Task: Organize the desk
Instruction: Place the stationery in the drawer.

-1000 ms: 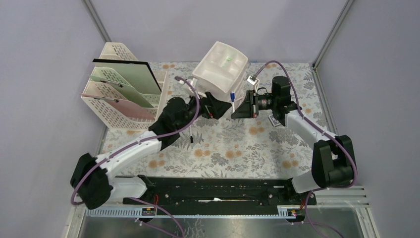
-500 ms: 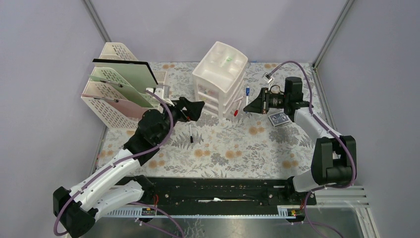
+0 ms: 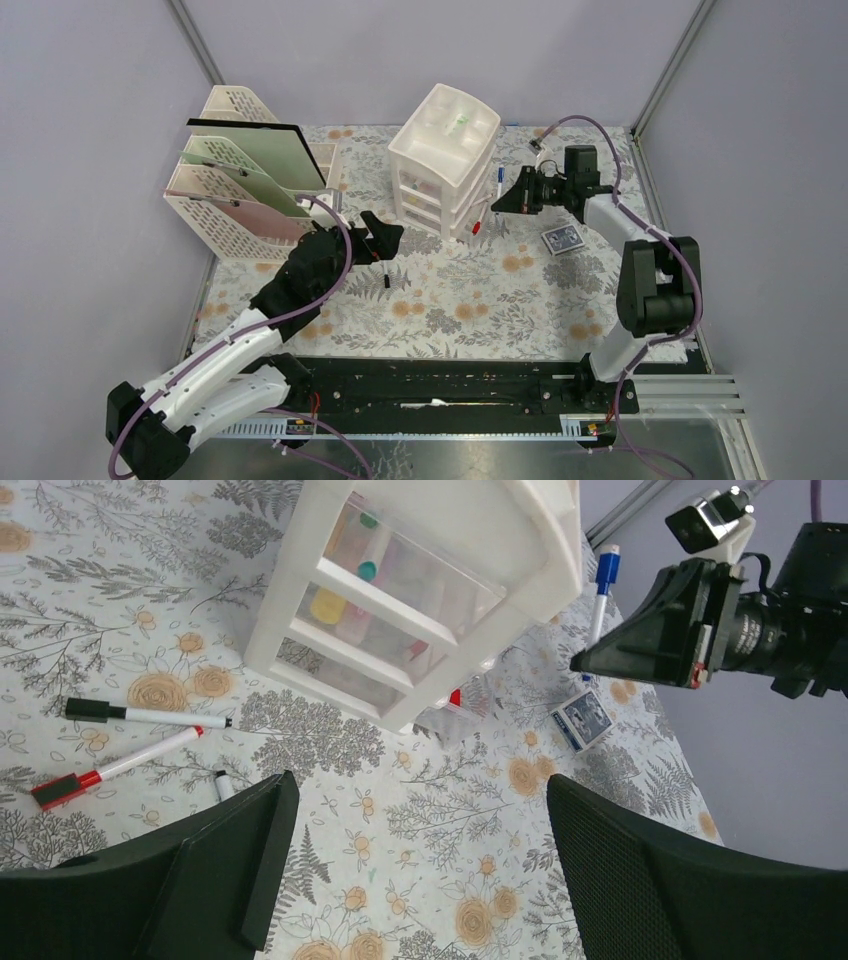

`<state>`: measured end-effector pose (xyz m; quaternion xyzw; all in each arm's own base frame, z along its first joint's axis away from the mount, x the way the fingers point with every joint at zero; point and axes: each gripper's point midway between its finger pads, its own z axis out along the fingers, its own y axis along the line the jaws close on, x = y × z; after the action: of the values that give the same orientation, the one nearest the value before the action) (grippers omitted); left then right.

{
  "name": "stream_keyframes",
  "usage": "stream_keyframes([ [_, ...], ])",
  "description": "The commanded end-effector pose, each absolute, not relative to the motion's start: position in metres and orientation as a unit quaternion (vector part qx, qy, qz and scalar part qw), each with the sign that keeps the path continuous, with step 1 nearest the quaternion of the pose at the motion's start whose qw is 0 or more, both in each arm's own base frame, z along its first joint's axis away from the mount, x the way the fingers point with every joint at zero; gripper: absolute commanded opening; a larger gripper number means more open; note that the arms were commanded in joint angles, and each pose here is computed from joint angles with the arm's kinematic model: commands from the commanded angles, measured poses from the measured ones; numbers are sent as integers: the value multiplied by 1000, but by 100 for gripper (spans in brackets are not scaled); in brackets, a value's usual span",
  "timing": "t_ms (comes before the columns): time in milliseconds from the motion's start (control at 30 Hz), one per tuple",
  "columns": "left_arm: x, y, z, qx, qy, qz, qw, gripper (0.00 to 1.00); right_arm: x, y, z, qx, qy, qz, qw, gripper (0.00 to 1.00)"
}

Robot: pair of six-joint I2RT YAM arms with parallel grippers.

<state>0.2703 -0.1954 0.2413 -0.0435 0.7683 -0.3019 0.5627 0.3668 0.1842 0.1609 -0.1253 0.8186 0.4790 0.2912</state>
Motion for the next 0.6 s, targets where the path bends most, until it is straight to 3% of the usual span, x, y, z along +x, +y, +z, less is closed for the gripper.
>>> stream_keyframes([
  [0,271,-185,247,-72,757,-302,575,99,395,187,163,-96,825,478,286,3],
  [567,264,-173,223,-103,770,-294,556,99,429,199,114,-35,854,470,222,15],
])
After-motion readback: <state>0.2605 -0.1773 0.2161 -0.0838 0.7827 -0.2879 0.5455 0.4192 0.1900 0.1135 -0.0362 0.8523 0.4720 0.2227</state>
